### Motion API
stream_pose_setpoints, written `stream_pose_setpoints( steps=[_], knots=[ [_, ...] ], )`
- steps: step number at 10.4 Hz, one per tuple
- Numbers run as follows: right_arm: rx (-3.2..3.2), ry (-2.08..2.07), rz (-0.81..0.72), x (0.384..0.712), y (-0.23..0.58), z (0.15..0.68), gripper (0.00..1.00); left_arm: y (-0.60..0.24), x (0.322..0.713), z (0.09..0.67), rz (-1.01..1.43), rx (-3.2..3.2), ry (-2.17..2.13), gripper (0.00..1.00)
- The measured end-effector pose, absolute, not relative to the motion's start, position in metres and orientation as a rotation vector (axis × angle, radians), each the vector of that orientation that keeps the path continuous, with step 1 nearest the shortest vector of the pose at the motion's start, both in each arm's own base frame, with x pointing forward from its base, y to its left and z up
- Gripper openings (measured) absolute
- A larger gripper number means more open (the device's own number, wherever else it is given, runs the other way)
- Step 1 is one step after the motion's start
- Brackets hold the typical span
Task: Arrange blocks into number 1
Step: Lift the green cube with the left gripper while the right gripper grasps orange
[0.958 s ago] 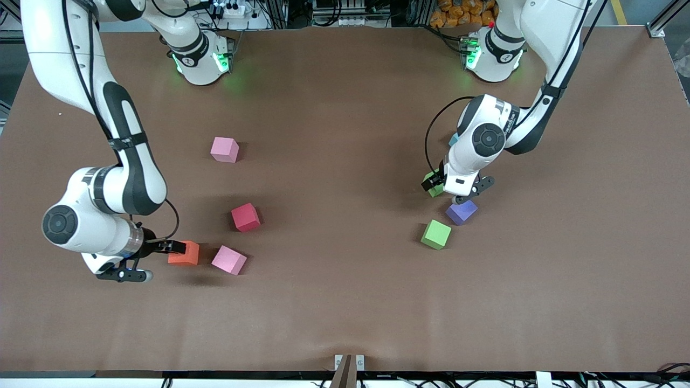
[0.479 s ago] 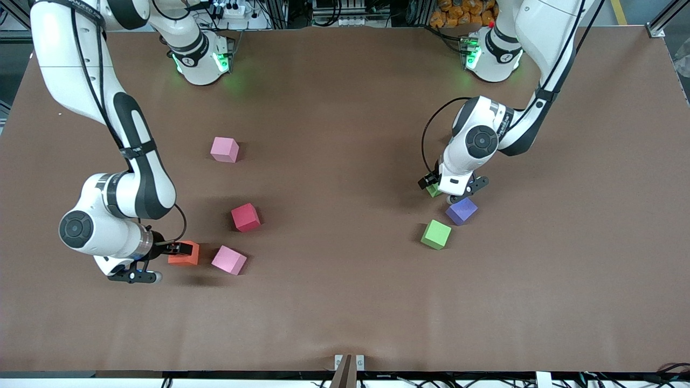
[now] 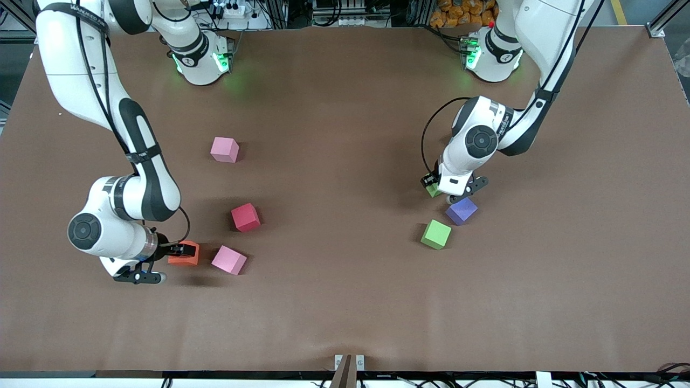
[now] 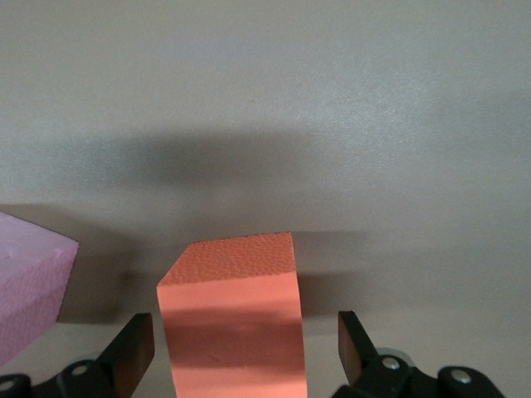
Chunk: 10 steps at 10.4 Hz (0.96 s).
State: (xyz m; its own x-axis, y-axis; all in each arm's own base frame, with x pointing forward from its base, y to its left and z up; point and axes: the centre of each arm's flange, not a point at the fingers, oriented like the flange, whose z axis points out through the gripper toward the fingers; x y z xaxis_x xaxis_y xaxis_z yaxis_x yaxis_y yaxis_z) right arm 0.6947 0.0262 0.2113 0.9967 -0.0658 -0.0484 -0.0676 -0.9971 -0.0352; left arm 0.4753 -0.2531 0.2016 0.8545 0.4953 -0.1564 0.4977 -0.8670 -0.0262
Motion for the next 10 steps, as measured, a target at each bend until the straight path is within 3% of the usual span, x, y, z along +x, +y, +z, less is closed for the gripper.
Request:
stream_pose_setpoints(
  steps=[3,4,5,10],
  knots=[
    [-3.105,0.1,0.071,0.695,0.028,0.201,0.84,-0.285,0.465,0.212,-0.218,3.026,0.709,0.6],
    [-3.105,0.1,0.072,0.694,0.028,0.201,0.67,-0.301,0.459,0.219,-0.199,3.03,0.662,0.6],
    [-3.105,0.1,0.07,0.695,0.028,0.201,0.61,-0.319,0.452,0.227,-0.183,3.035,0.61,0.6],
    [-3.111,0.116,0.001,0.704,0.021,0.225,0.61,-0.448,0.388,0.282,-0.199,3.094,0.35,0.6]
  ],
)
